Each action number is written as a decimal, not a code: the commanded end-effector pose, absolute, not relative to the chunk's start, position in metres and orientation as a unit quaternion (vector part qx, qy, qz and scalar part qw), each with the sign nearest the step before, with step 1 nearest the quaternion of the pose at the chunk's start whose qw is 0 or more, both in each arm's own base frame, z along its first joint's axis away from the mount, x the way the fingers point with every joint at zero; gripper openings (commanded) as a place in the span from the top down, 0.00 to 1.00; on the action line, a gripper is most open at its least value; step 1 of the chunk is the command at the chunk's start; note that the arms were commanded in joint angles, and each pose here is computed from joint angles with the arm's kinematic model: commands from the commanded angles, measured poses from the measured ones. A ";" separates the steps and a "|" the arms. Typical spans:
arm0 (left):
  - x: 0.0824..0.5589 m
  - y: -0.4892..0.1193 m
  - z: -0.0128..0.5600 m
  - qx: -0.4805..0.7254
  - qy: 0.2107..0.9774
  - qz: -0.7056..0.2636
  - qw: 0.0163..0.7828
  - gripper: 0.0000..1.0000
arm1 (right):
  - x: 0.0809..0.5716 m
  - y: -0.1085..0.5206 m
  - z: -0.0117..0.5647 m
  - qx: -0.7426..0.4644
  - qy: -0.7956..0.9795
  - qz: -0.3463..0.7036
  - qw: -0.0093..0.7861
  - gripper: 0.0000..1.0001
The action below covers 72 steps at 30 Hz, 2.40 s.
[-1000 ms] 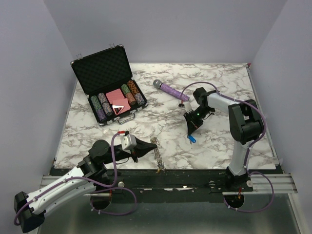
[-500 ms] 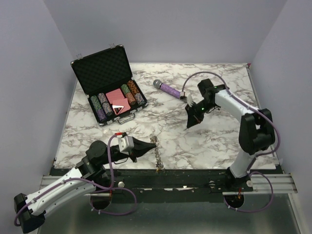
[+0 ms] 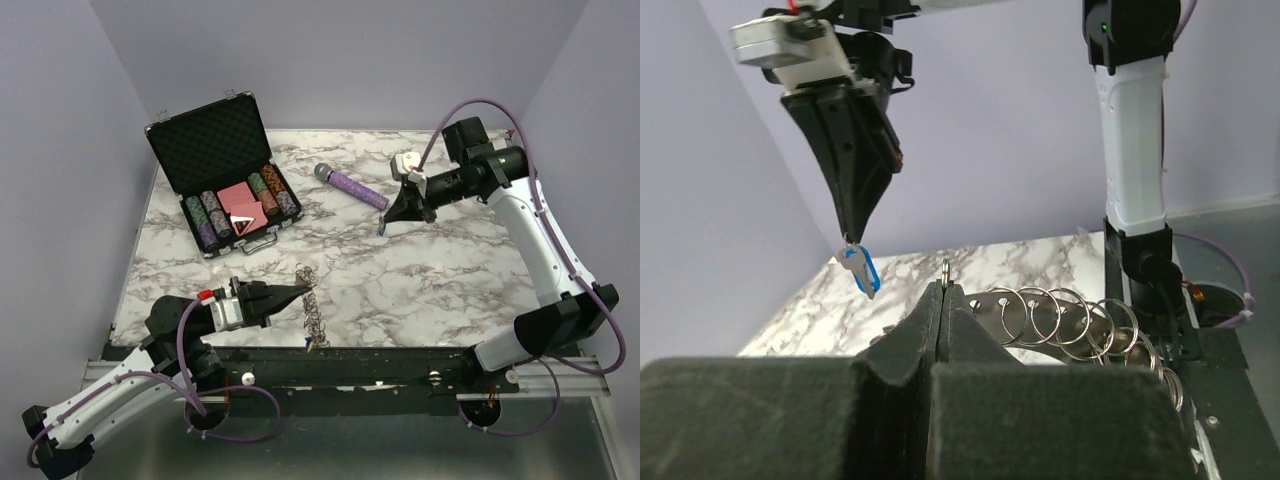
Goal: Put the keys on the keyring
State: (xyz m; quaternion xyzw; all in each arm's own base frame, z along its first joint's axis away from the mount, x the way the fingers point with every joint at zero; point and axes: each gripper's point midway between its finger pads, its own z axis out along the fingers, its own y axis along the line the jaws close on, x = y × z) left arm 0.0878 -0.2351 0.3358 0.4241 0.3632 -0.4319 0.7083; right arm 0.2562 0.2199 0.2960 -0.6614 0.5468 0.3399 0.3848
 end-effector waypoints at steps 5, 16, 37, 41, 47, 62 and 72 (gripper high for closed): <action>0.074 -0.230 0.383 0.433 0.253 -0.407 0.764 1.00 | 0.191 0.226 0.332 -0.720 0.353 0.353 0.482 1.00; 0.082 -0.248 0.373 0.458 0.250 -0.398 0.754 1.00 | 0.179 0.225 0.323 -0.763 0.280 0.312 0.493 1.00; 0.070 -0.225 0.377 0.341 0.218 -0.576 0.710 1.00 | 0.141 0.264 0.326 -0.746 0.327 0.401 0.419 1.00; 0.063 -0.221 0.383 0.328 0.208 -0.612 0.689 1.00 | 0.143 0.276 0.339 -0.704 0.370 0.441 0.416 1.00; 0.055 -0.218 0.396 0.322 0.202 -0.644 0.664 1.00 | 0.142 0.286 0.353 -0.658 0.402 0.482 0.416 1.00; 0.016 -0.225 0.399 0.427 0.201 -0.689 0.550 1.00 | 0.101 0.279 0.366 -0.624 0.390 0.533 0.418 1.00; 0.028 -0.238 0.389 0.461 0.223 -0.675 0.531 1.00 | 0.077 0.271 0.367 -0.608 0.380 0.575 0.396 1.00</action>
